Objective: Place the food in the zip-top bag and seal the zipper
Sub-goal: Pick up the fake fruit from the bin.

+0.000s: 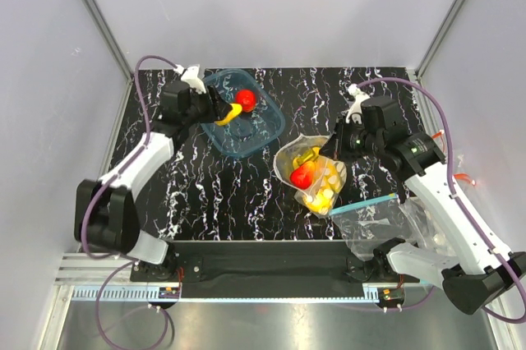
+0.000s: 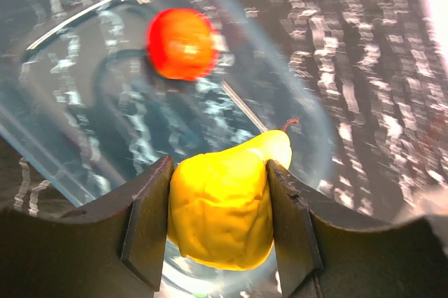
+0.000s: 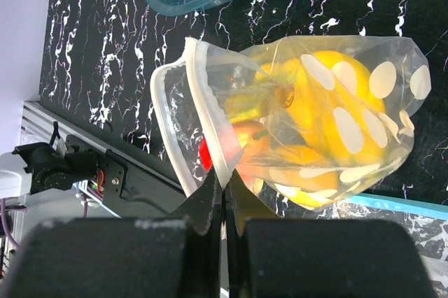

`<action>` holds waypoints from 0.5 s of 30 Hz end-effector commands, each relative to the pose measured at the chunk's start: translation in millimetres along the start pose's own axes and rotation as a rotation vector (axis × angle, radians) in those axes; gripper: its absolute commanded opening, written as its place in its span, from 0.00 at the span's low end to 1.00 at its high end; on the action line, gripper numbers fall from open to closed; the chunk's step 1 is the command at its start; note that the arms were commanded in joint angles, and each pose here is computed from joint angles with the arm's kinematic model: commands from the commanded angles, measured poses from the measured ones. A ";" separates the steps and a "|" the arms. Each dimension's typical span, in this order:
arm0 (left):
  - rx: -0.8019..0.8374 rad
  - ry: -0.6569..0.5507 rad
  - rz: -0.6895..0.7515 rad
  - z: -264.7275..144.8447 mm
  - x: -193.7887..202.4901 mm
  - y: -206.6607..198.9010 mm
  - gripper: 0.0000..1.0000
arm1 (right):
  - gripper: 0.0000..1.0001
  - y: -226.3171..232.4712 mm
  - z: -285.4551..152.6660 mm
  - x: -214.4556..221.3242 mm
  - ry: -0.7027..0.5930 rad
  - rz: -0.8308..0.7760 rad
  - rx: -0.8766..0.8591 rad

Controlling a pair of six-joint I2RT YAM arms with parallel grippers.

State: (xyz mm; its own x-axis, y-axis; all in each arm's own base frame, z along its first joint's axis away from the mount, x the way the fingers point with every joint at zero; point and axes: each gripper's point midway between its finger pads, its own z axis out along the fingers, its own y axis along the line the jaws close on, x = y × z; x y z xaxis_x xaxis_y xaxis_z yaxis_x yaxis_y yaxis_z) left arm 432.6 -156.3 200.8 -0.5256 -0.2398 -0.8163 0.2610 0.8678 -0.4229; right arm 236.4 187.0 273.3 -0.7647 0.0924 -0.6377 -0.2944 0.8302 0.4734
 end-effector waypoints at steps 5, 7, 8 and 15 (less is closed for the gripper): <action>0.246 -0.170 0.087 -73.0 -11.9 -119.5 0.24 | 0.00 5.3 1.8 -13.3 -0.042 0.005 -0.009; 0.312 -0.188 0.112 -91.1 -3.3 -154.1 0.23 | 0.00 3.7 2.1 -14.1 -0.039 0.013 0.007; 0.327 -0.194 0.117 -96.9 -0.9 -163.6 0.23 | 0.00 2.2 1.7 -14.6 -0.037 0.018 0.018; 0.408 -0.196 0.189 -132.8 22.1 -223.5 0.23 | 0.00 0.6 -1.8 -19.4 -0.068 0.041 0.036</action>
State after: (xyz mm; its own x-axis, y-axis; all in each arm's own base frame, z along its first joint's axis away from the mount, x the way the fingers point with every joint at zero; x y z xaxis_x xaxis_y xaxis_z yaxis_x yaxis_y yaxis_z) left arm 256.2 -298.8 306.9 -0.3659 -0.1681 -0.9154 0.6699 0.6352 -0.3844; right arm 242.4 184.9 262.1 -0.7869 0.1148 -0.6063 -0.2356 0.8522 0.4672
